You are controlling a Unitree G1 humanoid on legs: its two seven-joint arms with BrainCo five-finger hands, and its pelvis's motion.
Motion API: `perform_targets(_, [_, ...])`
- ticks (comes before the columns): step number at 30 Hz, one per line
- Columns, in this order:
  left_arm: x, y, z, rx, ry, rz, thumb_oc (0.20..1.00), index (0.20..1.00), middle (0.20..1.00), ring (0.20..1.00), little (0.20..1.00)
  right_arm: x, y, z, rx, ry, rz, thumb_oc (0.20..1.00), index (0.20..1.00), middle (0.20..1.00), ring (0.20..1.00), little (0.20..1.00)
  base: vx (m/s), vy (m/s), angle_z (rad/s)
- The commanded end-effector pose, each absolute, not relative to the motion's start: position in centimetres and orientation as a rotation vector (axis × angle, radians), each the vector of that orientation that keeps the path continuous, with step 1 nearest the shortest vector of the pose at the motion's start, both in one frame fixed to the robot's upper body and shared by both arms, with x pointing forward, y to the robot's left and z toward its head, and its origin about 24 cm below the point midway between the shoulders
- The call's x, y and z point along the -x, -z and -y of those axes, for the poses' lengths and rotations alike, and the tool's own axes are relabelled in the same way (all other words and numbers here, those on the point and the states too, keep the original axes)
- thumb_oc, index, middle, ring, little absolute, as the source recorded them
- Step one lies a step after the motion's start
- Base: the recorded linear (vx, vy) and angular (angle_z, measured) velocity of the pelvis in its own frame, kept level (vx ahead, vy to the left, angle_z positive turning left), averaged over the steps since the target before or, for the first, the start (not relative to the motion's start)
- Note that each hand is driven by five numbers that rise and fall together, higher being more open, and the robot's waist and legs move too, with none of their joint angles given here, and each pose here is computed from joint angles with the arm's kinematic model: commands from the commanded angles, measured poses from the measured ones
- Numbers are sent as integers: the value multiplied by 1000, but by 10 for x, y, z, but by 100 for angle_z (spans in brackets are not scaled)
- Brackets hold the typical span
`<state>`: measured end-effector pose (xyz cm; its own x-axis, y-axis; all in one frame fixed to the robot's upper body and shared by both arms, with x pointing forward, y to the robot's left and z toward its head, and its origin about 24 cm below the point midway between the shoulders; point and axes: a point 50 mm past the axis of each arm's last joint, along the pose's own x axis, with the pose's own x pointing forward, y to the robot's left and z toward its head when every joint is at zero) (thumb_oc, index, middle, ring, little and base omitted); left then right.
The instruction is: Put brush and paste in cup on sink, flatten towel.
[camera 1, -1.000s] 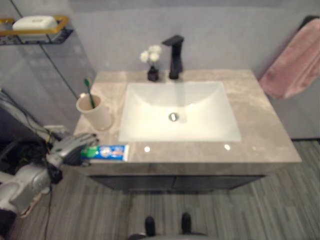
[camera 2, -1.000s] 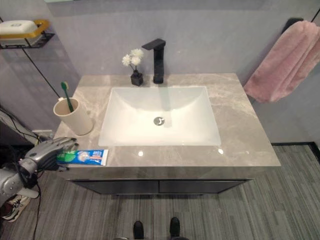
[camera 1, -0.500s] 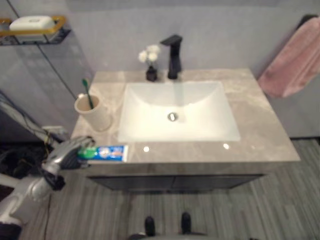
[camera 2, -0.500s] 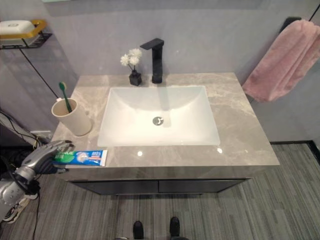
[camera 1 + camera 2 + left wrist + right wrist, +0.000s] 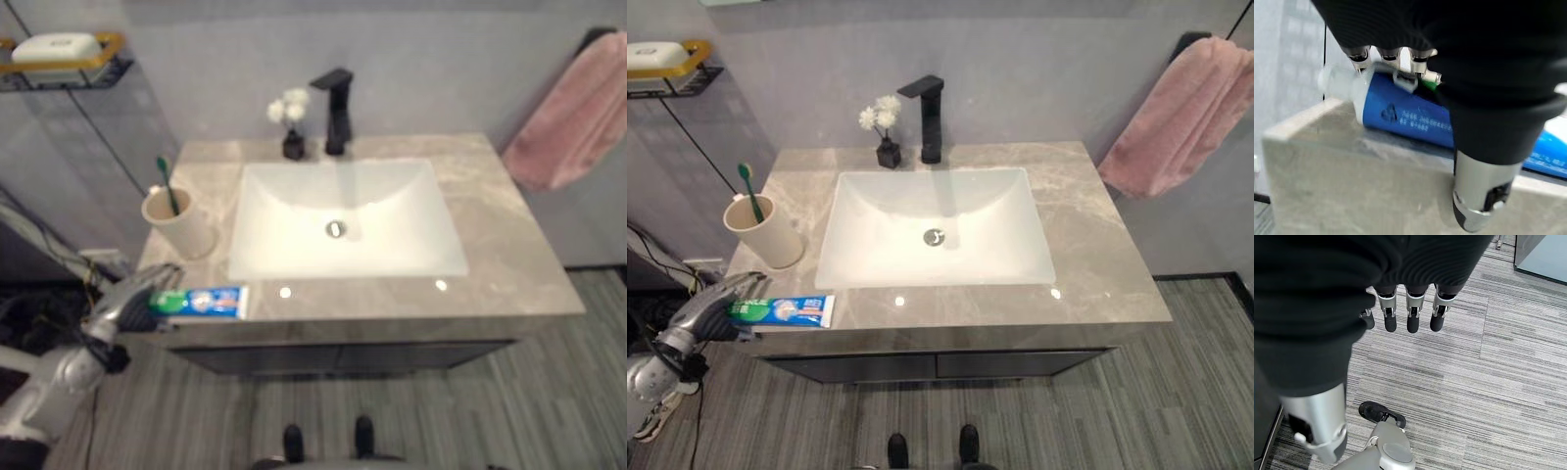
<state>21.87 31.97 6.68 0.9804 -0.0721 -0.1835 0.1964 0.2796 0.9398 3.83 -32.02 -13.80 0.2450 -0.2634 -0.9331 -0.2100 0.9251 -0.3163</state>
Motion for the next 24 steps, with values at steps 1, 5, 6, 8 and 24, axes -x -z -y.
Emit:
perform_targets(1, [-187, -10, -327, -1152, 277, -433, 1000, 1000, 1000, 1000, 1000, -40, 137, 323, 441, 38, -1339, 1000, 1000, 1000, 1000, 1000, 0, 0, 0])
perform_targets(5, [-187, -8, -328, -1102, 242, -440, 1000, 1000, 1000, 1000, 1000, -36, 138, 322, 436, 33, -1350, 1000, 1000, 1000, 1000, 1000, 0, 0, 0])
perform_targets(6, [-187, -7, -328, -1101, 242, -440, 1000, 1000, 1000, 1000, 1000, -37, 138, 322, 436, 33, -1350, 1000, 1000, 1000, 1000, 1000, 0, 0, 0])
perform_targets(8, [-186, -9, -327, -1063, 226, -433, 1000, 1000, 1000, 1000, 1000, -37, 138, 320, 430, 27, -1347, 1000, 1000, 1000, 1000, 1000, 0, 0, 0])
perform_targets(24, [-187, -13, -319, -758, 187, -402, 1000, 1000, 1000, 1000, 1000, -36, 135, 328, 449, 18, -1359, 1000, 1000, 1000, 1000, 1000, 0, 0, 0])
